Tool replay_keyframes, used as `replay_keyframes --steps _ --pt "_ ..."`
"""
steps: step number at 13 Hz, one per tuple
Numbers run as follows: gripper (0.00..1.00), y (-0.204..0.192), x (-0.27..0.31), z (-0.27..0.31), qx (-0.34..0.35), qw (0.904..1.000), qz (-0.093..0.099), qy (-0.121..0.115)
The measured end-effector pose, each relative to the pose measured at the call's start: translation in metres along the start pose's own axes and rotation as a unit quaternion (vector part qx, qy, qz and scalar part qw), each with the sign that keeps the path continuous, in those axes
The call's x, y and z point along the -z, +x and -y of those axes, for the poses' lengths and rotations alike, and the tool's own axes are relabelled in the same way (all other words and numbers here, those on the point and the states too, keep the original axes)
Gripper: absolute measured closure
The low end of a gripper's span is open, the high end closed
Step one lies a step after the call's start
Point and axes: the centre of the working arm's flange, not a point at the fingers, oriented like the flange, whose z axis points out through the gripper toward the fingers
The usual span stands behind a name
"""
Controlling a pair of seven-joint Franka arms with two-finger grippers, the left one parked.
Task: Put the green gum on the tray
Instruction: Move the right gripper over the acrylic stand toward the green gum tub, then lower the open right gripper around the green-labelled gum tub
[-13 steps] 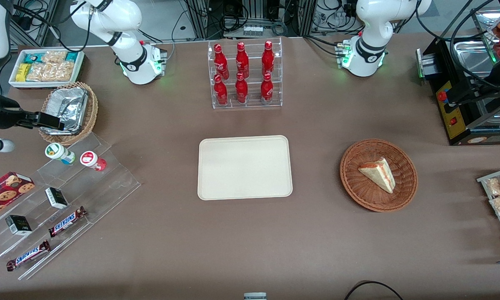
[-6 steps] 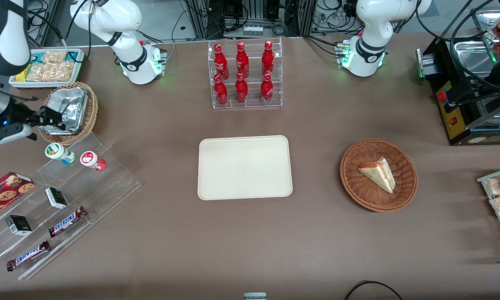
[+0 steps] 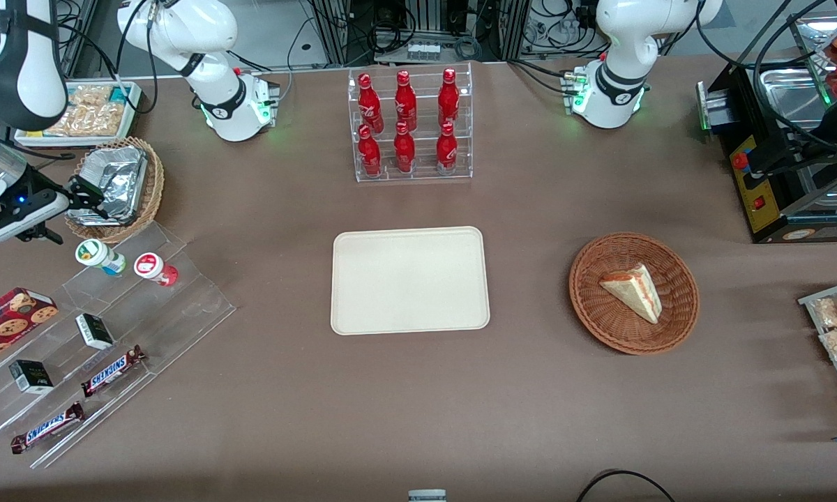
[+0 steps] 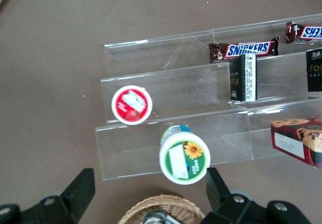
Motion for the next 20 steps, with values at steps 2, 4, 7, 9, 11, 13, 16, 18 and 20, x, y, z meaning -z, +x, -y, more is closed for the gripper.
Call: replay_keyframes --steps 2,4,7,9,11,13,16,18,20 --pt "0.01 0.001 -0.014 -0.005 0.007 1.0 -0.001 -0.006" --pt "0.01 0.003 -0.026 -0.01 0.015 0.9998 0.0 -0.011" --pt "0.01 0.002 -0.044 -0.019 0.03 0.9994 0.003 -0.015" --pt "0.01 0.001 -0.051 -0.022 0.032 0.9994 0.005 -0.015" --pt "0.01 0.001 -0.055 -0.023 0.032 0.9993 0.005 -0.017" --pt "0.01 0.001 -0.058 -0.024 0.032 0.9993 0.007 -0.016" --pt "0.01 0.001 -0.064 -0.024 0.032 0.9994 0.012 -0.012" --pt "0.06 0.001 -0.066 -0.024 0.032 0.9993 0.013 -0.01" --pt "0.11 0.001 -0.067 -0.024 0.032 0.9993 0.014 -0.01"
